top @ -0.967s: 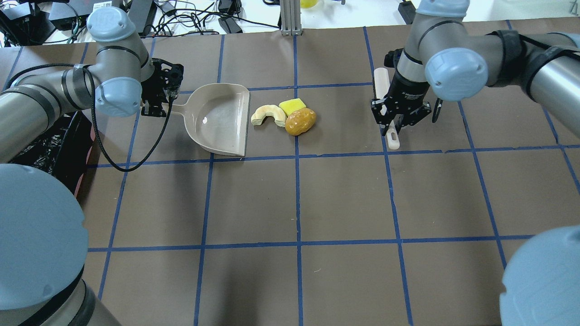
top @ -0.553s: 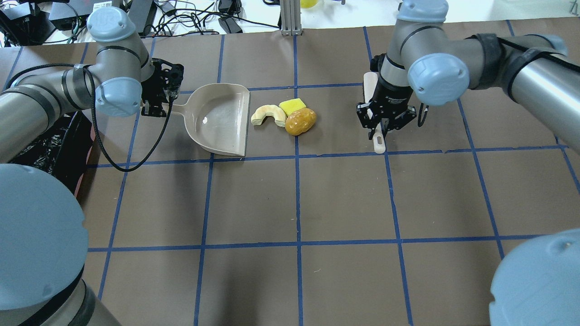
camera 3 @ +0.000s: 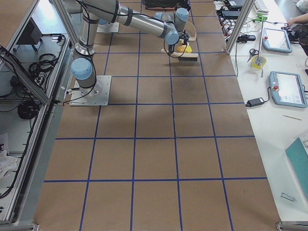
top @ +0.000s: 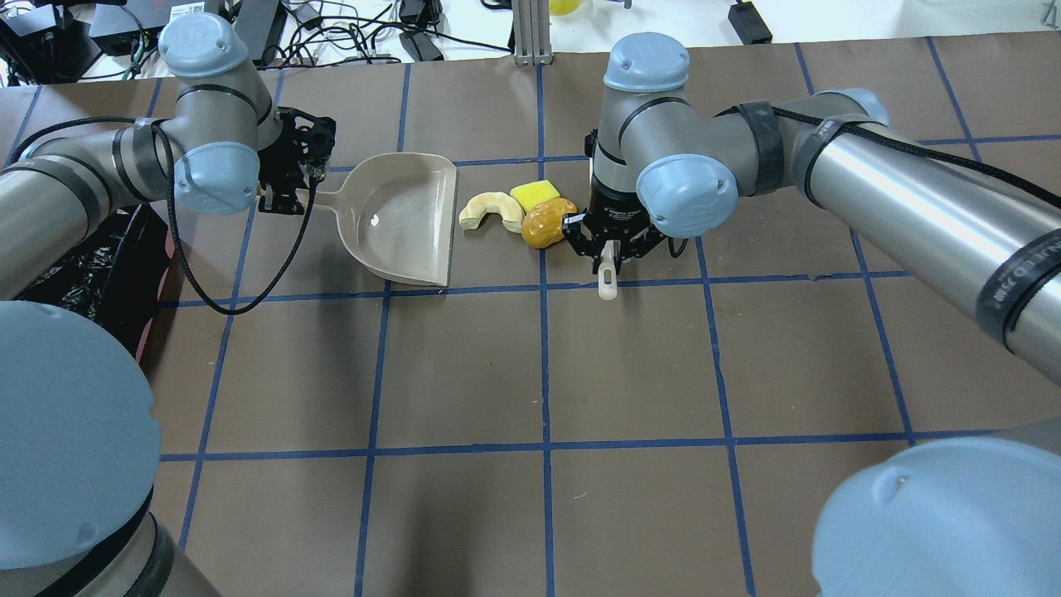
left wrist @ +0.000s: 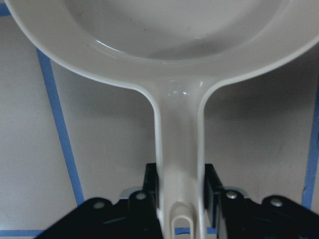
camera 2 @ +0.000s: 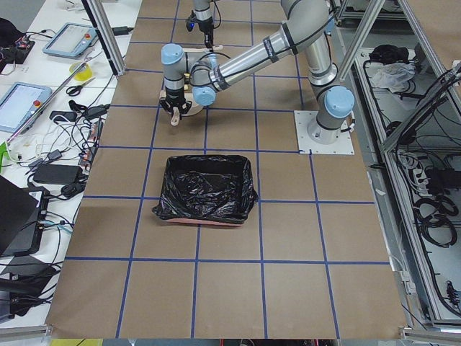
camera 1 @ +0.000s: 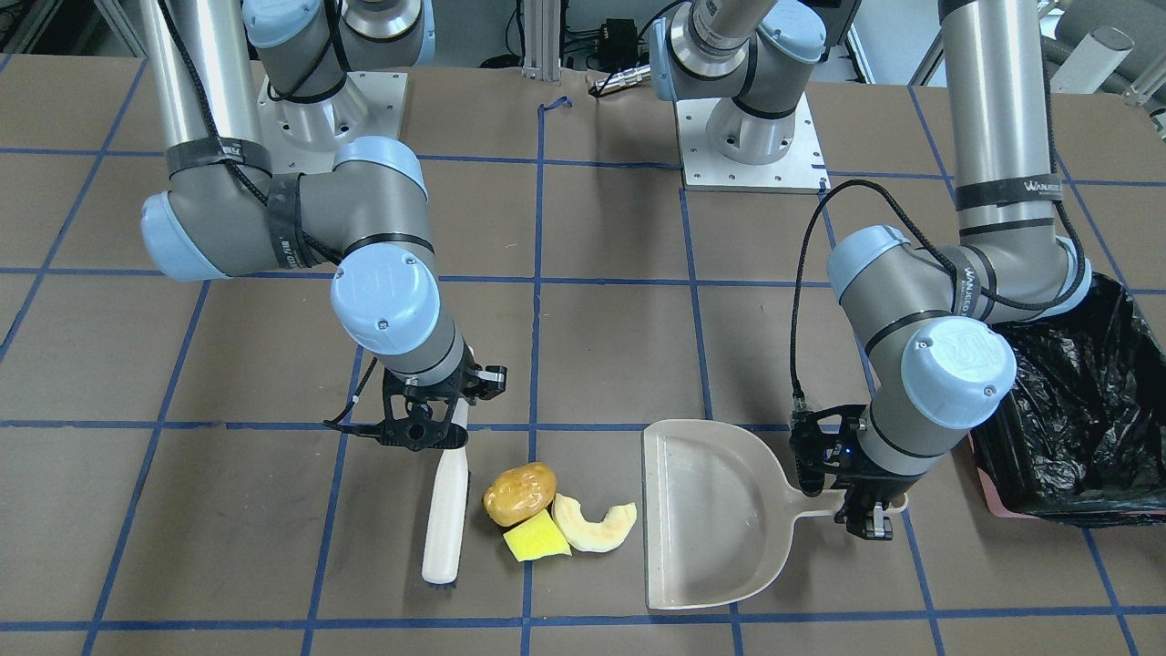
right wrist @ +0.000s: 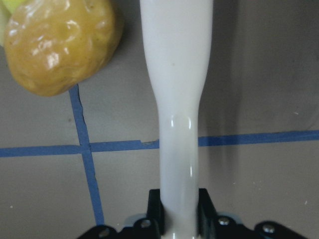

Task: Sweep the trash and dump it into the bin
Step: 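Sweep the sponge, banana piece and potato into the dustpan with the right gripper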

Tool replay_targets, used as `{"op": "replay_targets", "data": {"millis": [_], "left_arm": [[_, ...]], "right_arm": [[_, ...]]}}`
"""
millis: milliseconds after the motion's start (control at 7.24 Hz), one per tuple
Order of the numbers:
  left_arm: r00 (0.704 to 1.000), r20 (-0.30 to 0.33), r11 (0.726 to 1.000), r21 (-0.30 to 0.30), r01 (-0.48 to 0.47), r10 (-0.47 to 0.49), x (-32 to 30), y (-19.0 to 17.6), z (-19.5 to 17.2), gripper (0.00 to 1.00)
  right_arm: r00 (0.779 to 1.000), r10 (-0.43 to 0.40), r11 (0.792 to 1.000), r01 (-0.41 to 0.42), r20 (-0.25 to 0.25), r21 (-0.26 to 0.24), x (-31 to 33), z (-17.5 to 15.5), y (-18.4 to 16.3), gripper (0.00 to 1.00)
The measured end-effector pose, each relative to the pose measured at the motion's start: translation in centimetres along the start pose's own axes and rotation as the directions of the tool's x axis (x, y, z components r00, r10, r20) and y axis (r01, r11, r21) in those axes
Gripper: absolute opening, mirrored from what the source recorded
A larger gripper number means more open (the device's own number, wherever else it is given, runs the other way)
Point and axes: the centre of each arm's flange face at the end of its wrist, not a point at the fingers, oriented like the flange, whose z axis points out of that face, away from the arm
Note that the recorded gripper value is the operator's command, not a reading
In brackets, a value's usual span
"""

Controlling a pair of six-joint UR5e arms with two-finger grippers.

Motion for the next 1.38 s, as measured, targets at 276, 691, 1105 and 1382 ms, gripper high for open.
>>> {"op": "replay_targets", "data": {"millis": [276,691,1105,1382], "left_arm": [[1.0,0.001,1.0,0.0,-0.001,0.001,0.0,0.0,0.0,0.0],[1.0,0.001,1.0,0.0,-0.002,0.002,0.1,-0.1,-0.1,0.0],[1.0,0.004,1.0,-0.001,-0.005,0.005,0.3,0.0,-0.5,0.0],[1.0,0.009,1.0,-0.001,-0.007,0.007,0.4,0.0,-0.9,0.0]], "right_arm": [[1.0,0.021,1.0,-0.021,-0.001,0.011,-2.4,0.9,0.0,0.0],[0.999,0.051,0.998,-0.051,0.001,0.031,-6.9,1.5,-0.4,0.0],[0.998,0.058,0.996,-0.059,0.009,0.06,-12.7,2.0,0.3,0.0],[0.996,0.086,0.992,-0.088,0.027,0.086,-16.4,3.1,1.4,0.0]]}}
